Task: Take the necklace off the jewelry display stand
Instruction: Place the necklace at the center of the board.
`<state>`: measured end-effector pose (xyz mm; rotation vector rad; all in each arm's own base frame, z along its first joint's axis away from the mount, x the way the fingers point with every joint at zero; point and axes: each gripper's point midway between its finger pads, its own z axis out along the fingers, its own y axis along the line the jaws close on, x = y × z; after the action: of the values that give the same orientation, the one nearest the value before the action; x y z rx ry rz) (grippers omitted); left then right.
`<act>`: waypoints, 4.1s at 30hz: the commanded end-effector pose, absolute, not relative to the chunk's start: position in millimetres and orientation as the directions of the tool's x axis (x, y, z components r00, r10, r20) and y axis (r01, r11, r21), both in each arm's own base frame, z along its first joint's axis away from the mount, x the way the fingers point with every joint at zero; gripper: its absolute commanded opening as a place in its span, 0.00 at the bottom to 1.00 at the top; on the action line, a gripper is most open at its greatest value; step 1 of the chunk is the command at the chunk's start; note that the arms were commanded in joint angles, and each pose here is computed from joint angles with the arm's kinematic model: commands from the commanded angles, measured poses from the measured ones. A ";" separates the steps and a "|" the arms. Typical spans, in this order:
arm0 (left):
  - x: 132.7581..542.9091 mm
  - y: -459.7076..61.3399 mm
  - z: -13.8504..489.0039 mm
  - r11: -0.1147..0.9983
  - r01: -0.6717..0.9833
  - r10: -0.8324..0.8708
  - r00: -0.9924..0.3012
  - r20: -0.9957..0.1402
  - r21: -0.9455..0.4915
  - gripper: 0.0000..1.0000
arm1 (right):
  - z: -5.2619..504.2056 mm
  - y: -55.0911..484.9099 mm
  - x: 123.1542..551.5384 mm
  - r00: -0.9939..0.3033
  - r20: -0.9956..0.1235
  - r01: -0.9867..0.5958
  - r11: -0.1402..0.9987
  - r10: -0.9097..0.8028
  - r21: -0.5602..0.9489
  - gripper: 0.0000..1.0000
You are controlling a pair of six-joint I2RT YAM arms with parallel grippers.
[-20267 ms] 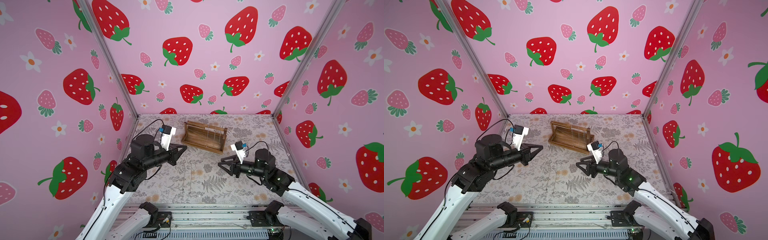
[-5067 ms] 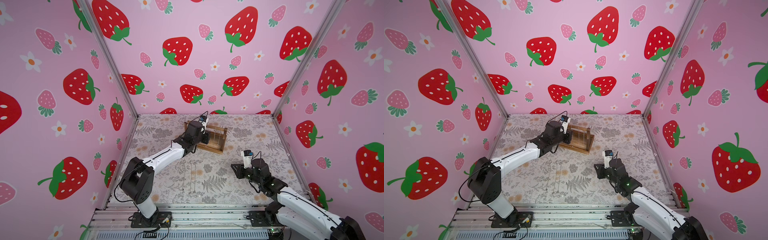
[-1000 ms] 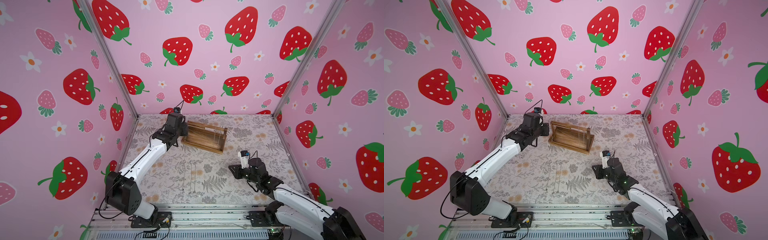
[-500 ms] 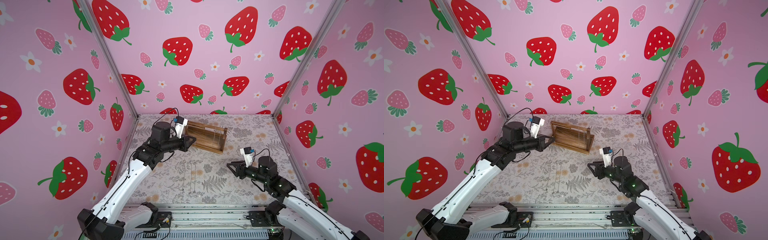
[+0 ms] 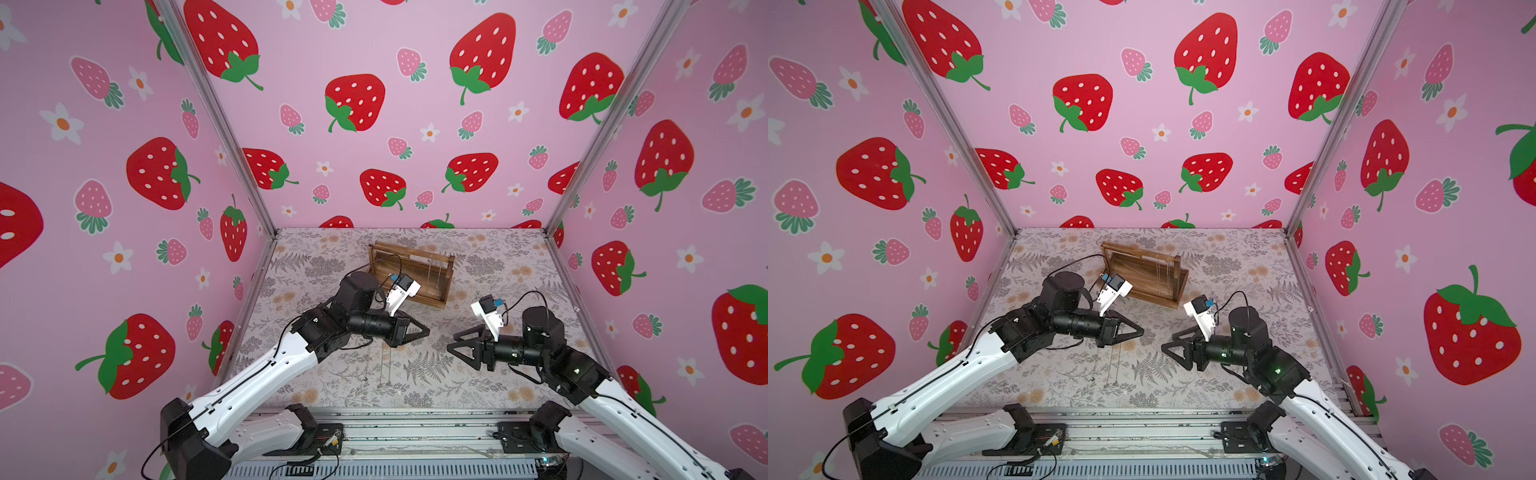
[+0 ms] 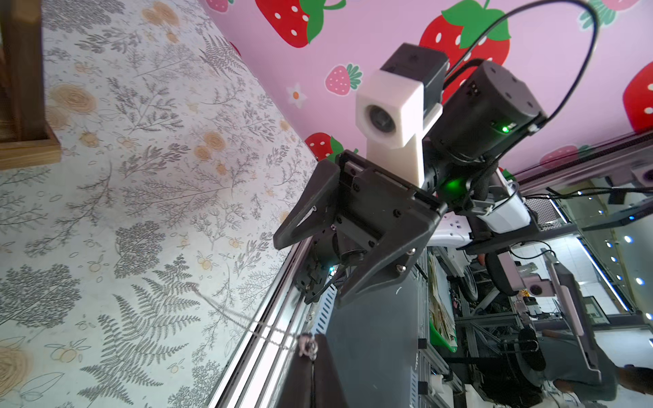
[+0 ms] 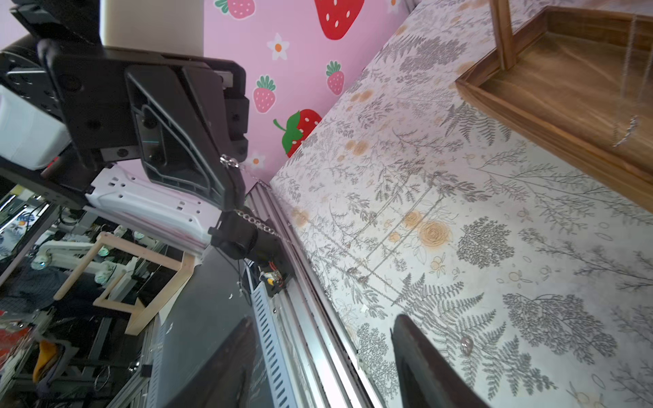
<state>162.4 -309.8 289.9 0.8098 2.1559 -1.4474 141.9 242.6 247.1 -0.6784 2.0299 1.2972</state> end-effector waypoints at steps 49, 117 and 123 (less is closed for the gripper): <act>104.8 -341.5 309.5 0.143 0.708 0.349 -0.690 -0.635 -0.691 0.00 | 287.8 266.3 101.1 -0.488 -0.857 -0.859 0.262 -0.164 0.439 0.13; 121.5 -164.3 302.3 0.684 0.608 0.033 -0.578 -0.815 -0.403 0.39 | 229.8 328.2 96.3 -0.685 -0.694 -0.729 0.182 -0.222 0.660 0.00; 121.3 -162.1 301.7 0.687 0.607 0.031 -0.573 -0.819 -0.399 0.39 | 221.3 333.3 97.8 -0.692 -0.685 -0.722 0.191 -0.229 0.665 0.00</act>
<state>119.4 -165.7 308.4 0.4883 2.0350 -0.9023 97.7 327.6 204.9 -0.8860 2.1057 1.4794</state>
